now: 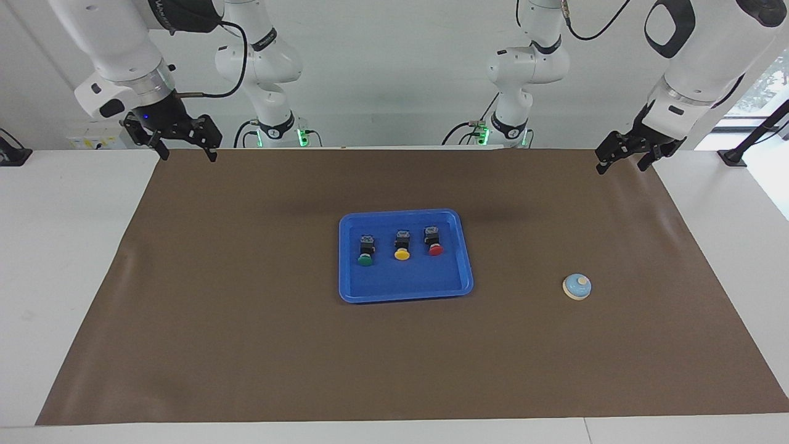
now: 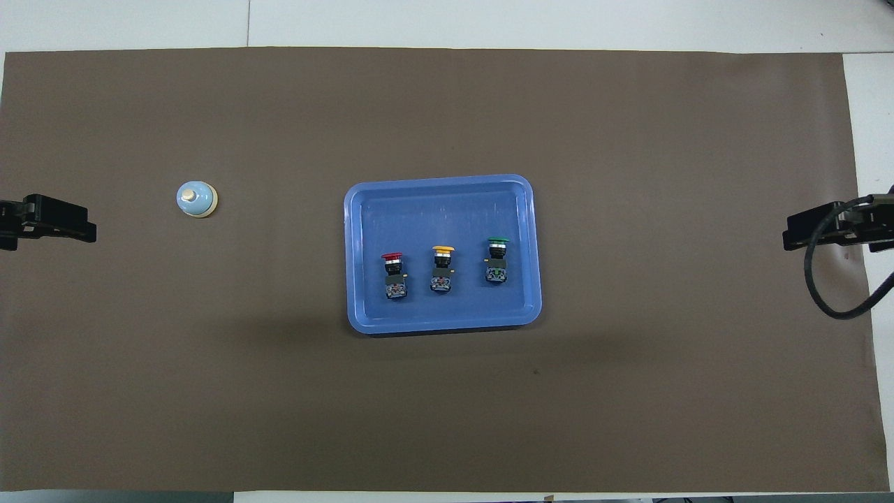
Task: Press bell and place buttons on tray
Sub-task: 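Reach the left gripper to the silver bell and press it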
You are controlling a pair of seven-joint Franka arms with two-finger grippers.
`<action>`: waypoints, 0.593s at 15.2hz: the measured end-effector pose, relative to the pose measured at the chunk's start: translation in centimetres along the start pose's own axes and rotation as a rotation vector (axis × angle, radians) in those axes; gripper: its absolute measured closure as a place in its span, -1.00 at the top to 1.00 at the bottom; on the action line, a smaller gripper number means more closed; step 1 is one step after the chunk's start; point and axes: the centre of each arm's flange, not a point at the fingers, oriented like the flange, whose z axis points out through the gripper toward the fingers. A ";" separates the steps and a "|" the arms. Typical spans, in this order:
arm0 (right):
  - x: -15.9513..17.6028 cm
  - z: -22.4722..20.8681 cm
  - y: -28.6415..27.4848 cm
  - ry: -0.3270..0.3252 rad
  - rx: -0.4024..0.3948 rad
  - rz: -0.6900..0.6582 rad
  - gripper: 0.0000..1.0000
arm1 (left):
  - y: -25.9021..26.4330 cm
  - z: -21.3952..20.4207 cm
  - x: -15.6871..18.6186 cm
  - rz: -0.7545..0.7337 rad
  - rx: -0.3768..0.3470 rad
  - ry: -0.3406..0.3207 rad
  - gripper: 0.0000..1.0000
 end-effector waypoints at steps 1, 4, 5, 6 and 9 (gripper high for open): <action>0.0 0.0 -0.1 0.000 0.000 -0.001 1.00 | 0.0 0.0 0.0 0.000 0.000 0.000 1.00; 0.0 0.0 -0.2 0.000 -0.001 -0.004 1.00 | 0.0 0.0 0.0 -0.001 0.000 0.000 1.00; 0.0 0.0 -0.3 0.000 -0.001 -0.006 1.00 | 0.0 0.0 0.0 -0.001 0.000 0.000 1.00; 0.0 0.0 -0.4 0.000 -0.001 -0.007 1.00 | 0.1 0.0 0.0 0.001 0.000 0.000 1.00; 0.0 0.0 -0.4 0.000 -0.001 -0.008 1.00 | 0.6 0.2 0.2 0.010 0.000 0.018 0.30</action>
